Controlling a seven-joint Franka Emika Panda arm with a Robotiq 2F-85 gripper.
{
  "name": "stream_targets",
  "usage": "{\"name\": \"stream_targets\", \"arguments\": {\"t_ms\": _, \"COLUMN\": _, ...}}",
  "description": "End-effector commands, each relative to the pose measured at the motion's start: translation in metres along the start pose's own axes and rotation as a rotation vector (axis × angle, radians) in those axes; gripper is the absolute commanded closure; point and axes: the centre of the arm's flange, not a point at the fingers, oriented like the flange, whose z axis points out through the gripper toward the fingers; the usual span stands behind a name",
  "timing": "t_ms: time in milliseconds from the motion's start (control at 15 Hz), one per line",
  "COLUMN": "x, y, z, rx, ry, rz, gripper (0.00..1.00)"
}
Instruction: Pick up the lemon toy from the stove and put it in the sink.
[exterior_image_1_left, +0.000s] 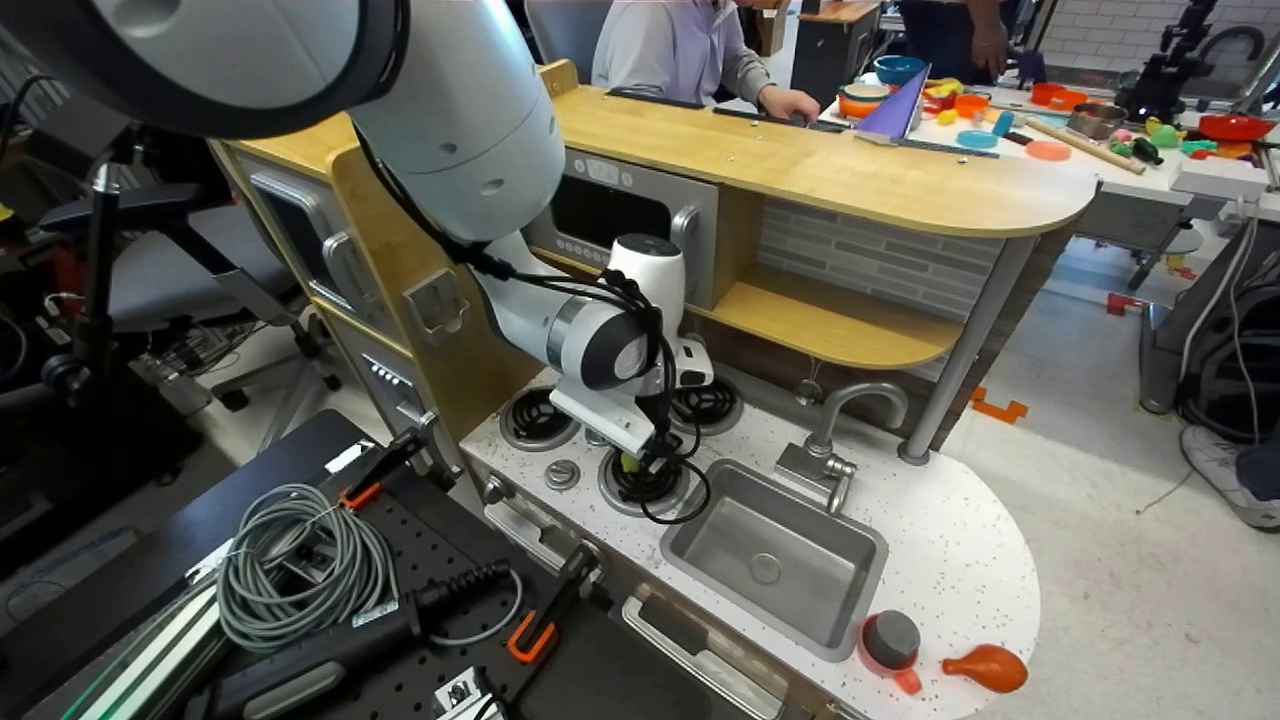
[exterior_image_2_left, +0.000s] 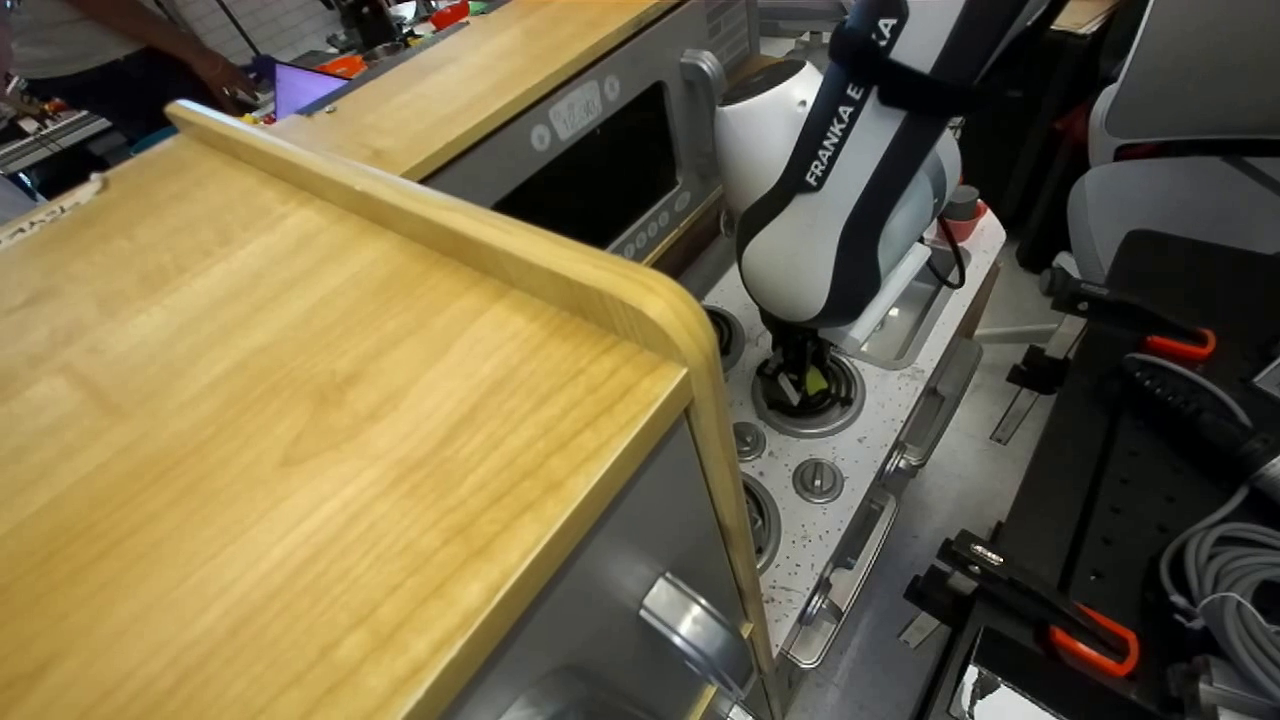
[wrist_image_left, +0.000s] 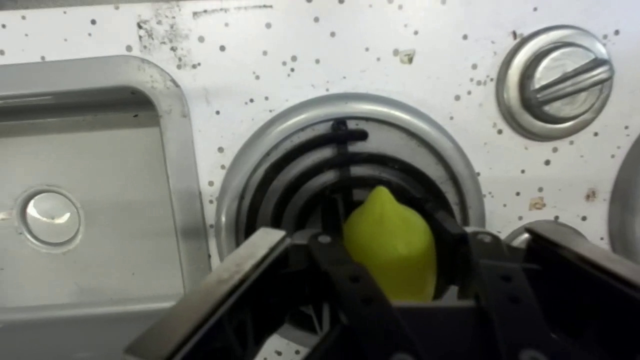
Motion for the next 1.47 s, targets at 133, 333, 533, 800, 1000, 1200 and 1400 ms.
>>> {"name": "stream_targets", "arguments": {"t_ms": 133, "x": -0.031, "y": 0.033, "z": -0.032, "rx": -0.046, "ry": -0.002, "rz": 0.007, "gripper": 0.84}}
{"name": "stream_targets", "arguments": {"t_ms": 333, "x": -0.047, "y": 0.055, "z": -0.048, "rx": -0.071, "ry": -0.003, "rz": 0.019, "gripper": 0.84}}
{"name": "stream_targets", "arguments": {"t_ms": 533, "x": -0.055, "y": 0.087, "z": -0.058, "rx": -0.097, "ry": -0.004, "rz": 0.070, "gripper": 0.84}}
{"name": "stream_targets", "arguments": {"t_ms": 800, "x": -0.059, "y": 0.135, "z": -0.070, "rx": -0.105, "ry": 0.007, "rz": 0.174, "gripper": 0.84}}
{"name": "stream_targets", "arguments": {"t_ms": 1000, "x": -0.059, "y": 0.171, "z": -0.073, "rx": -0.095, "ry": 0.023, "rz": 0.256, "gripper": 0.84}}
{"name": "stream_targets", "arguments": {"t_ms": 1200, "x": -0.057, "y": 0.201, "z": -0.063, "rx": -0.099, "ry": 0.036, "rz": 0.334, "gripper": 0.84}}
{"name": "stream_targets", "arguments": {"t_ms": 1400, "x": -0.052, "y": 0.220, "z": -0.050, "rx": -0.090, "ry": 0.035, "rz": 0.384, "gripper": 0.84}}
